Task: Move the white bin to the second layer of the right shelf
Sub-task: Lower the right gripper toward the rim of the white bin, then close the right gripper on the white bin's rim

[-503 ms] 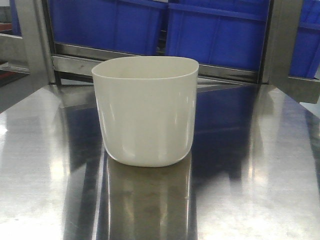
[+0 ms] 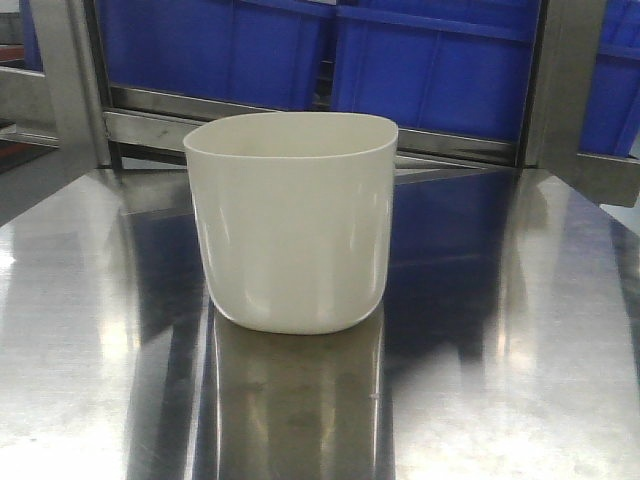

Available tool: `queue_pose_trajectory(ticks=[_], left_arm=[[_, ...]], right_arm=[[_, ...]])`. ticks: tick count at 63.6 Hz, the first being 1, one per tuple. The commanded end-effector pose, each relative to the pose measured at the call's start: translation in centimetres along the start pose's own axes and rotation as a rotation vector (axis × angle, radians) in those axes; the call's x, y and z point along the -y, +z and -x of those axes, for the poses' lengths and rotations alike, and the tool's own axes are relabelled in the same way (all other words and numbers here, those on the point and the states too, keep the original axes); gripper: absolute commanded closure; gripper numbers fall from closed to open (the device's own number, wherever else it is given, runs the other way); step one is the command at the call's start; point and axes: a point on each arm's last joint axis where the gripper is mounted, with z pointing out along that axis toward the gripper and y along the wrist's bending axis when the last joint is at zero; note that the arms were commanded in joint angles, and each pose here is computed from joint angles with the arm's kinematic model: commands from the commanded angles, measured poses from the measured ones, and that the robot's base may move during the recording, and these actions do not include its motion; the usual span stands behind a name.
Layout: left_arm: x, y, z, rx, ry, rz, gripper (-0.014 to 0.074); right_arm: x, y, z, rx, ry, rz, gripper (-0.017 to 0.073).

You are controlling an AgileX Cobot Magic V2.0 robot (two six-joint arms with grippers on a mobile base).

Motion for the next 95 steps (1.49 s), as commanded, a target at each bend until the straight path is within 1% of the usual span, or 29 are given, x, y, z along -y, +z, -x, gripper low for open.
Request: queue_pose_trajectory(ticks=[1, 13, 18, 22, 26, 31, 36, 39, 44, 48, 56, 60, 64, 70, 75, 79, 80, 82, 83, 88, 91, 95], left_arm=[[-0.1, -0.1, -0.1, 0.07, -0.011, 0.002, 0.0509], [-0.1, -0.1, -0.1, 0.07, -0.011, 0.002, 0.0509], [-0.1, -0.1, -0.1, 0.07, -0.011, 0.002, 0.0509], [-0.1, -0.1, -0.1, 0.07, -0.011, 0.002, 0.0509], [-0.1, -0.1, -0.1, 0.07, -0.011, 0.002, 0.0509], [-0.1, -0.1, -0.1, 0.07, -0.011, 0.002, 0.0509], [-0.1, -0.1, -0.1, 0.07, -0.011, 0.002, 0.0509], [-0.1, -0.1, -0.1, 0.07, -0.011, 0.002, 0.0509], [-0.1, -0.1, -0.1, 0.07, -0.011, 0.002, 0.0509], [-0.1, -0.1, -0.1, 0.07, -0.011, 0.002, 0.0509], [-0.1, -0.1, -0.1, 0.07, -0.011, 0.002, 0.0509], [-0.1, -0.1, -0.1, 0.07, -0.011, 0.002, 0.0509], [-0.1, -0.1, -0.1, 0.07, -0.011, 0.002, 0.0509], [-0.1, -0.1, -0.1, 0.07, -0.011, 0.002, 0.0509], [-0.1, -0.1, -0.1, 0.07, -0.011, 0.002, 0.0509], [-0.1, -0.1, -0.1, 0.07, -0.011, 0.002, 0.0509], [-0.1, -0.1, -0.1, 0.07, -0.011, 0.002, 0.0509], [-0.1, -0.1, -0.1, 0.07, -0.011, 0.002, 0.0509], [-0.1, -0.1, -0.1, 0.07, -0.011, 0.002, 0.0509], [-0.1, -0.1, -0.1, 0.07, -0.011, 0.002, 0.0509], [-0.1, -0.1, -0.1, 0.07, -0.011, 0.002, 0.0509], [-0.1, -0.1, -0.1, 0.07, -0.011, 0.002, 0.0509]], right_arm=[[0.5, -0.6, 2.9, 0.082, -0.039, -0.022, 0.0508], [0.9, 0.1, 4.5, -0.091, -0.033, -0.013, 0.0508], [1.0, 0.7, 5.3, -0.167, -0.017, -0.003, 0.0508], [1.0, 1.3, 5.9, -0.241, 0.006, 0.01, 0.0508], [0.9, 2.2, 6.4, -0.32, 0.04, 0.028, 0.0508], [0.8, 3.3, 6.9, -0.357, 0.087, 0.048, 0.0508], [0.5, 4.6, 7.1, -0.385, 0.17, 0.072, 0.0508], [0.3, 5.3, 7.0, -0.408, 0.21, 0.082, 0.0508], [-0.1, 6.4, 6.5, -0.451, 0.261, 0.097, 0.0508], [-0.4, 7.1, 6.3, -0.474, 0.289, 0.115, 0.0508], [-1.2, 8.4, 6.6, -0.519, 0.275, 0.165, 0.0508], [-1.9, 9.0, 7.1, -0.533, 0.27, 0.202, 0.0508], [-2.5, 9.7, 7.5, -0.551, 0.272, 0.22, 0.0508], [-3.6, 10.9, 7.9, -0.595, 0.257, 0.248, 0.0508], [-4.6, 12.2, 7.9, -0.654, 0.289, 0.235, 0.0487], [-5.2, 13.1, 7.9, -0.703, 0.296, 0.215, 0.0438], [-5.4, 13.5, 7.9, -0.727, 0.298, 0.197, 0.0402], [-5.7, 13.9, 8.1, -0.751, 0.298, 0.183, 0.0363], [-5.9, 14.4, 8.2, -0.773, 0.302, 0.16, 0.0321], [-6.7, 15.4, 9.2, -0.816, 0.295, 0.113, 0.0223], [-7.1, 16.1, 10.1, -0.824, 0.289, 0.091, 0.0194], [-8.0, 16.8, 11.4, -0.832, 0.277, 0.086, 0.0198]])
